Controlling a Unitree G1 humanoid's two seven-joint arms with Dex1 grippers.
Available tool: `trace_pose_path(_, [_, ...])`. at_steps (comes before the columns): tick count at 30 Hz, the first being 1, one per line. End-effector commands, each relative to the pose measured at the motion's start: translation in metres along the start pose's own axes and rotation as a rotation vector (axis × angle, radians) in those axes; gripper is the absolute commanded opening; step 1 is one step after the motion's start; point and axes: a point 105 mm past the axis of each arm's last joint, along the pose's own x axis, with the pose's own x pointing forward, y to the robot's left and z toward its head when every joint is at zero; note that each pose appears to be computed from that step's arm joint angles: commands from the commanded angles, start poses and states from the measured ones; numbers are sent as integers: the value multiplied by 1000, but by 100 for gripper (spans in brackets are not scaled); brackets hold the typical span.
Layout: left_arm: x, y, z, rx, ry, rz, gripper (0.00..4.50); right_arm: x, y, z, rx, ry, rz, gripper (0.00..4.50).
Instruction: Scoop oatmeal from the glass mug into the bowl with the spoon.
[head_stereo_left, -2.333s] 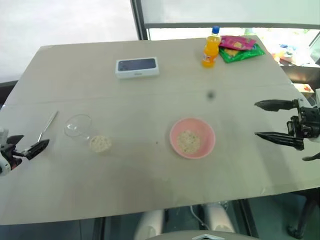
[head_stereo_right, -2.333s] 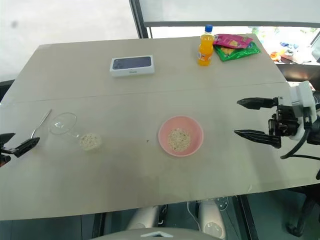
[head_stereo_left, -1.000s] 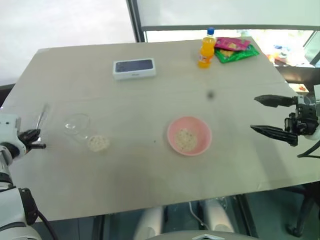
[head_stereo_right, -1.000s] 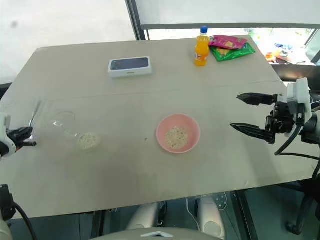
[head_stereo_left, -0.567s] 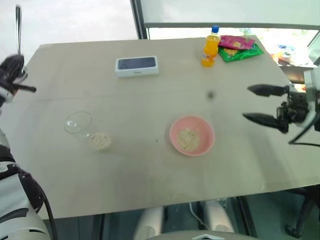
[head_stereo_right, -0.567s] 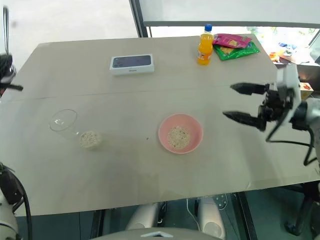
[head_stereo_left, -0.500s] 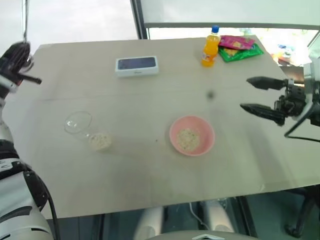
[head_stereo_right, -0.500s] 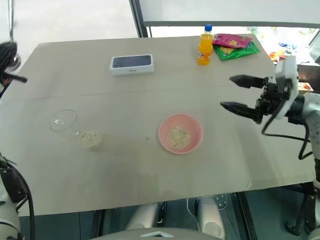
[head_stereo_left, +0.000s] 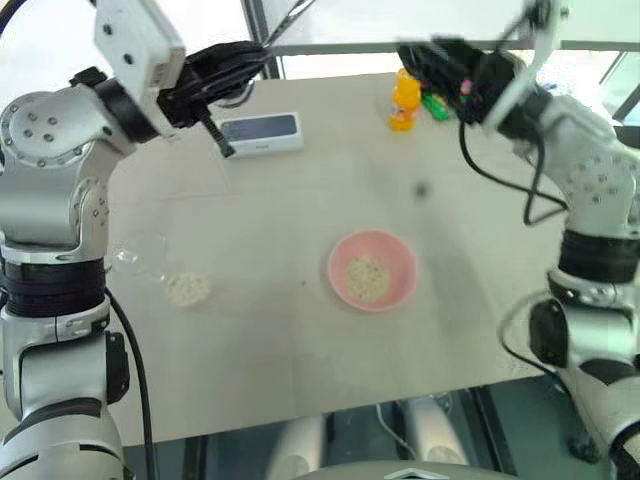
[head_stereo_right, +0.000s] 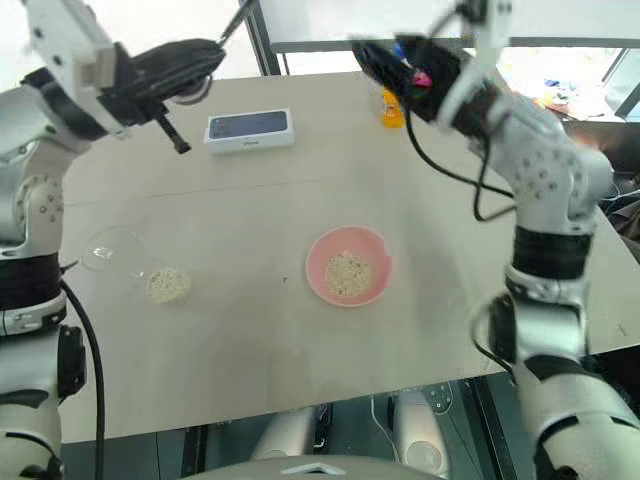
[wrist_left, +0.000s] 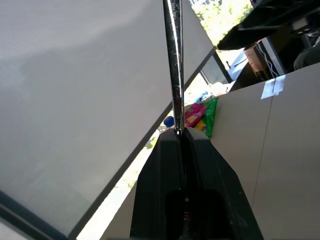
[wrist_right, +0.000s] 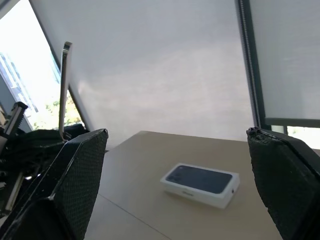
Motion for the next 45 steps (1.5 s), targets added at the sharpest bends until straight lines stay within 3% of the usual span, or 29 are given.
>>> trace_pose_path(1, [3,0,14,46,-10,-5,6,9,8,13,59,-71,26,450])
trace_pose_path(15, [10,-7,-6,37,33,-31,6,27,54,14,104,-96,224,450])
trace_pose_path(27, [16,4,-8,50,19,29,6,14,36,-14,52,12,160,450])
trace_pose_path(45, [25,-11,-21,28,69,-41,6,38,59,3,-31,-52,240,450])
